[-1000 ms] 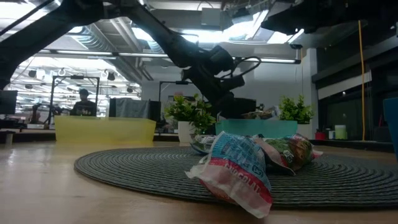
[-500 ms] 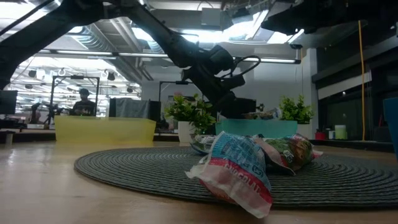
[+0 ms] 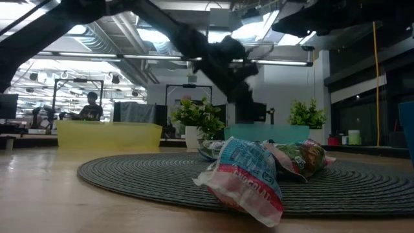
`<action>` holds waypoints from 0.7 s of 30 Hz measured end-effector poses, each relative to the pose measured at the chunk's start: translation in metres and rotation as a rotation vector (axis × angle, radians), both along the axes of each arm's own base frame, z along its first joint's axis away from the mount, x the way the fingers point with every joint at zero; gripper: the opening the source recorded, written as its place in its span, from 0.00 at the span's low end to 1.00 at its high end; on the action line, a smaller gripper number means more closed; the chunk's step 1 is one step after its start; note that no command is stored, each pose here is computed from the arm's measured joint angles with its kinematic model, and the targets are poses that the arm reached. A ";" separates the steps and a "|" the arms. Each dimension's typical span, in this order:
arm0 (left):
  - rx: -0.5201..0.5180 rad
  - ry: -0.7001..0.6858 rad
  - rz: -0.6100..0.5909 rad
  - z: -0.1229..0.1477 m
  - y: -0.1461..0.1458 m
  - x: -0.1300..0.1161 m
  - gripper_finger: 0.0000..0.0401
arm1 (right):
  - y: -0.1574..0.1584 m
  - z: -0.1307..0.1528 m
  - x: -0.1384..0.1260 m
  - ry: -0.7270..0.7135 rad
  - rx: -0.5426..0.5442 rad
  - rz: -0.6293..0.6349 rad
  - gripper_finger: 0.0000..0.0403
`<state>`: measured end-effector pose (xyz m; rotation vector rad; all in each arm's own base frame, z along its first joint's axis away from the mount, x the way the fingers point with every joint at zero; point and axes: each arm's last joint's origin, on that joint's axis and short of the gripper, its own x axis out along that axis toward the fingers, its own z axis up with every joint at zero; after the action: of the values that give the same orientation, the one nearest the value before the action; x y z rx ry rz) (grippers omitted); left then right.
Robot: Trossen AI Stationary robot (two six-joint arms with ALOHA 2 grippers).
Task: Pick and place Granola Bars by type
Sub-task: Put the red granola bar into the yellow bin
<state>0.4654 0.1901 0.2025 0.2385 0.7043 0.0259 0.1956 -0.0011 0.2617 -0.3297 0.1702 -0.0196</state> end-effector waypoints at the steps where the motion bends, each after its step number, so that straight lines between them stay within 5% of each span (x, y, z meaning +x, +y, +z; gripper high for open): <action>1: 0.008 -0.007 -0.010 0.010 -0.003 0.000 0.43 | 0.000 0.000 0.000 0.001 0.000 0.000 0.55; 10: -0.048 0.049 -0.026 0.080 -0.035 -0.028 0.42 | 0.000 -0.004 -0.001 0.042 0.002 0.000 0.55; 21: -0.184 0.140 -0.121 0.124 -0.101 -0.058 0.41 | 0.000 -0.010 -0.002 0.101 0.055 -0.012 0.55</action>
<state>0.4070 0.0892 0.3269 0.1066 0.8249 -0.1721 0.1934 -0.0010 0.2519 -0.2749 0.2729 -0.0105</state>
